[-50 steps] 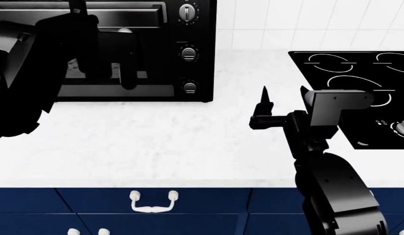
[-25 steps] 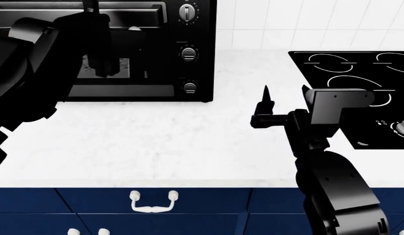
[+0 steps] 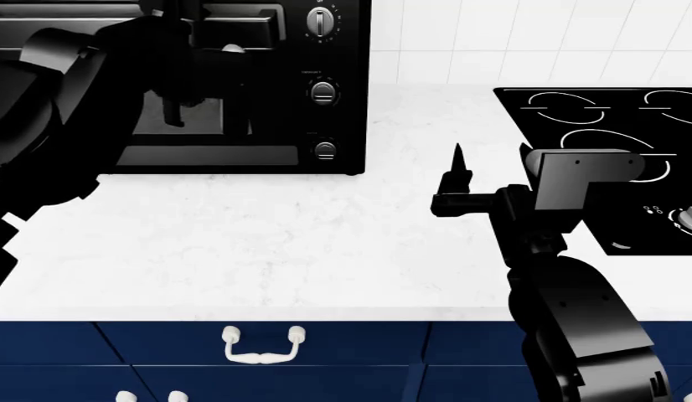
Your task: Open the toaster oven door.
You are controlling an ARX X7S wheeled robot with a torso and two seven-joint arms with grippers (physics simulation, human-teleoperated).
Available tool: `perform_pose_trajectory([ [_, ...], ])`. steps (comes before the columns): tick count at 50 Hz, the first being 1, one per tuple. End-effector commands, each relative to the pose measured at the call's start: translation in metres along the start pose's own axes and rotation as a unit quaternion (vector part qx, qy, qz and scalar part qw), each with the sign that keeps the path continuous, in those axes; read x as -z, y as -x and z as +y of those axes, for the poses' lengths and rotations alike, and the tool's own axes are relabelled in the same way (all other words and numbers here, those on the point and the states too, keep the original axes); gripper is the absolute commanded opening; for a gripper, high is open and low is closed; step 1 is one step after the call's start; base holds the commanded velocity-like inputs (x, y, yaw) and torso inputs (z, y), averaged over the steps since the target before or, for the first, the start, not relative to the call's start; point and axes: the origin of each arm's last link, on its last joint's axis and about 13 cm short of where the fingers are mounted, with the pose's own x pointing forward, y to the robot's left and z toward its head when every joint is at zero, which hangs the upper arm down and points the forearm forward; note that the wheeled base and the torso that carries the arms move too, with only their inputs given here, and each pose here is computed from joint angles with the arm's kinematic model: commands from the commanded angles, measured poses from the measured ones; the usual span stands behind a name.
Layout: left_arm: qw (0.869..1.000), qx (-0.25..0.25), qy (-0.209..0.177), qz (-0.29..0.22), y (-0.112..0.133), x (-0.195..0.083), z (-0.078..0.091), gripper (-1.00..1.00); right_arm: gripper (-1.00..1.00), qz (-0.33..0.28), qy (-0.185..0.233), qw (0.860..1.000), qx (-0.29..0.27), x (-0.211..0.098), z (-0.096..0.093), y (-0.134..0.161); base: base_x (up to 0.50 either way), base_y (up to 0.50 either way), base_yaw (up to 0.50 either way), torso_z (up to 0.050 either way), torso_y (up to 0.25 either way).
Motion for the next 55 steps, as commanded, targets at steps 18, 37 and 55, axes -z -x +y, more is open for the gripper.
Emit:
perform_pose_trajectory([
  [18,0.999,0.033,0.020,-0.027,0.056,0.005,-0.042,-1.00,1.00,-0.006,-0.003,1.000,-0.005,-0.005,0.003,0.001,0.00,0.00,0.00,0.000,0.000],
  [37,0.997,0.059,0.046,-0.035,0.129,-0.006,-0.079,-1.00,1.00,-0.011,-0.010,1.000,-0.009,-0.008,0.003,0.004,0.00,0.00,0.00,0.000,0.000],
  [55,0.992,0.109,0.060,-0.036,0.166,-0.022,-0.118,-1.00,1.00,-0.012,-0.018,1.000,-0.008,-0.006,0.001,0.006,0.00,0.00,0.00,0.000,0.001],
])
